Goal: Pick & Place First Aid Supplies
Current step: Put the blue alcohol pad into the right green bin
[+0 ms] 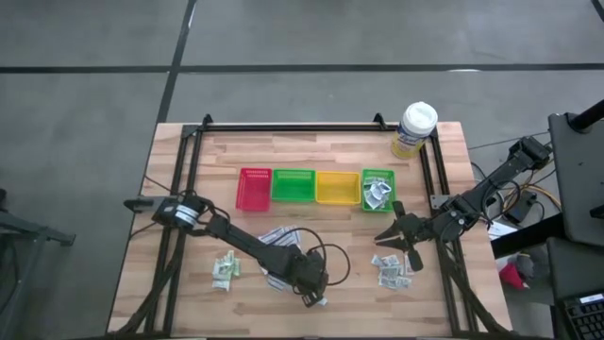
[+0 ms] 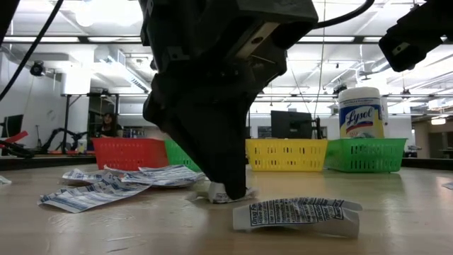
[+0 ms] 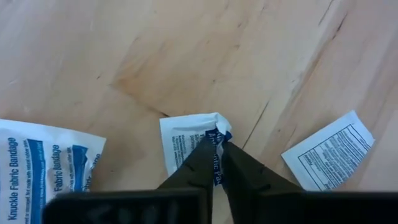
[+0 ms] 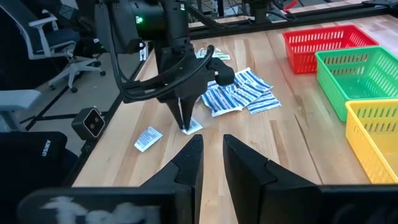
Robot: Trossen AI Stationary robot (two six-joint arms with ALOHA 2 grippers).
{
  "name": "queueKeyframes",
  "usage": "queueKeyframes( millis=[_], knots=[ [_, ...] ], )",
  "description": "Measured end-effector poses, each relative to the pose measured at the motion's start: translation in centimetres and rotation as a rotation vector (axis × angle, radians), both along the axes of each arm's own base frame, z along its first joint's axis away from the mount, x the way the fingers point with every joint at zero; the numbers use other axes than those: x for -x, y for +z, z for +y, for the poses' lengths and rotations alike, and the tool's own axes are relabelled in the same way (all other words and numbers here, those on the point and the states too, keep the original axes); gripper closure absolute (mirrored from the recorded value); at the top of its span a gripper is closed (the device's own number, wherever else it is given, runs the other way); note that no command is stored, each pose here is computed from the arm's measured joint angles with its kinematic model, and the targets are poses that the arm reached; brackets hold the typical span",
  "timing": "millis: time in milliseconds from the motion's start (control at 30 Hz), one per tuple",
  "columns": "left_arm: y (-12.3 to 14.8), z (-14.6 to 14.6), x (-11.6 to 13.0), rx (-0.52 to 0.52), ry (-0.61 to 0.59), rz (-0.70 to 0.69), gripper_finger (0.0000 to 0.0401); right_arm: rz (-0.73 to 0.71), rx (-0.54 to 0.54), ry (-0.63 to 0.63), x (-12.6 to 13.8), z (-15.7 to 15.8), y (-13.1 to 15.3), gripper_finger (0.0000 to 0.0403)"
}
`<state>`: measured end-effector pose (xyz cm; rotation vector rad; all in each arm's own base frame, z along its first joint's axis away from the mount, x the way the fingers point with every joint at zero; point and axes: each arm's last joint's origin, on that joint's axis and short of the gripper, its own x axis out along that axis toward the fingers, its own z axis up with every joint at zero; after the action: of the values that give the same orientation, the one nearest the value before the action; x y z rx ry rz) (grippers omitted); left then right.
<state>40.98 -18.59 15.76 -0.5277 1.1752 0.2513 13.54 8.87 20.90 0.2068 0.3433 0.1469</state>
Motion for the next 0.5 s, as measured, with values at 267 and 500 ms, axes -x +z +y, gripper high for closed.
queueKeyframes(
  millis=[267,500],
  knots=[
    [1.6,-0.5,-0.9,0.001,-0.079,-0.056,0.0399,0.0,0.0,0.0,0.0,0.0,0.0,0.0342],
    [5.1,-0.6,-1.5,-0.075,-0.164,-0.175,0.04,0.001,0.0,0.0,0.0,0.0,0.0,0.0342]
  ],
)
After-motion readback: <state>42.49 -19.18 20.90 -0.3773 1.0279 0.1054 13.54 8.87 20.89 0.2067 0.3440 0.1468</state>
